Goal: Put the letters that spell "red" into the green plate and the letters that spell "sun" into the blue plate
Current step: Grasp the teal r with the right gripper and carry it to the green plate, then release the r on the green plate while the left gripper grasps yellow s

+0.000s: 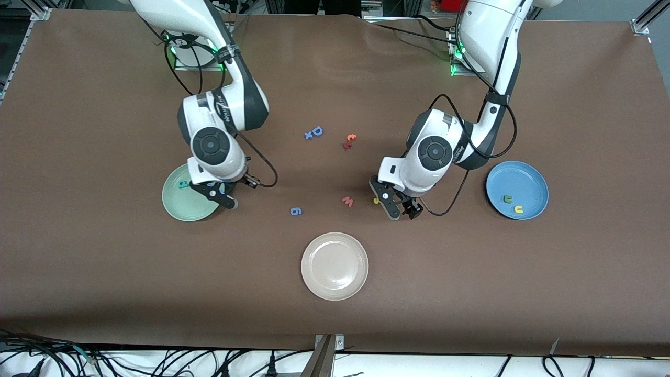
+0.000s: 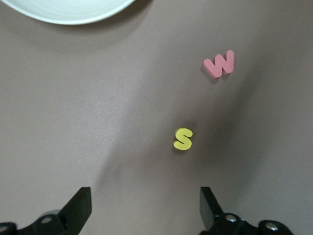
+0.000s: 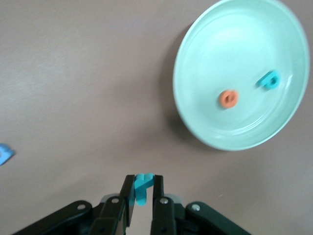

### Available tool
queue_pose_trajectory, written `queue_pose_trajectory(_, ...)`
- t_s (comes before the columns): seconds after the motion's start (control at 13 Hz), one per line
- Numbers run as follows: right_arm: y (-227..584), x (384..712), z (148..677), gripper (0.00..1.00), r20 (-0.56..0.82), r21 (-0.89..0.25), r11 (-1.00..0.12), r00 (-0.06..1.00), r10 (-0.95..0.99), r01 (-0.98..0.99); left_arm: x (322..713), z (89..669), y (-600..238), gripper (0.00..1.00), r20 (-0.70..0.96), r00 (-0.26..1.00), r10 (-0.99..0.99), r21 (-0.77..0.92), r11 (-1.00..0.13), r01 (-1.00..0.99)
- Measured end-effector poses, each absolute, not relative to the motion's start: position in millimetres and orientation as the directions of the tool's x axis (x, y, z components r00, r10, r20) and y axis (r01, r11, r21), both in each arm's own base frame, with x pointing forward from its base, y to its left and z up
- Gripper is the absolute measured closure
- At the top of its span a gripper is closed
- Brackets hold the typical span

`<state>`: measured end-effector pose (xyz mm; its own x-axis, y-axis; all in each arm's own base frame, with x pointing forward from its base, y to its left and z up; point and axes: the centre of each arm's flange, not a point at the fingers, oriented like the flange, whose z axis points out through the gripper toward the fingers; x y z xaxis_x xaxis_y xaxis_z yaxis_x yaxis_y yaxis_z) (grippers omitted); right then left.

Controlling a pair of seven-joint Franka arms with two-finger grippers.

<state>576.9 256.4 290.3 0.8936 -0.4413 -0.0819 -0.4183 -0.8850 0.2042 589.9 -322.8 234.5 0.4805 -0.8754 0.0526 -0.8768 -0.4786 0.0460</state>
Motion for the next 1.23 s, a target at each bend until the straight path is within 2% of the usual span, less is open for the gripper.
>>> queue_pose_trajectory(0.31,195,591,287,0.81,-0.125,0.222,-0.925,0.932,-0.340,-0.307,585,217,-340,0.10,0.078,0.443,-0.893,0.013,-0.444,-0.896)
queue_pose_trajectory(0.46,159,596,272,0.81,-0.173,0.216,-0.940,0.937,-0.305,-0.266,581,205,-348,0.12,0.084,0.430,-0.899,0.001,-0.432,-0.902)
queue_pose_trajectory(0.54,142,598,262,0.81,-0.192,0.210,-0.945,0.937,-0.292,-0.252,579,200,-352,0.17,0.085,0.424,-0.902,-0.003,-0.426,-0.905)
queue_pose_trajectory(0.69,113,604,244,0.81,-0.211,0.185,-0.948,0.932,-0.296,-0.260,574,191,-357,0.18,0.081,0.415,-0.906,-0.004,-0.416,-0.909)
queue_pose_trajectory(1.23,101,615,203,0.81,-0.150,0.173,-0.961,0.959,-0.241,-0.214,565,174,-367,0.22,0.064,0.394,-0.917,0.003,-0.394,-0.919)
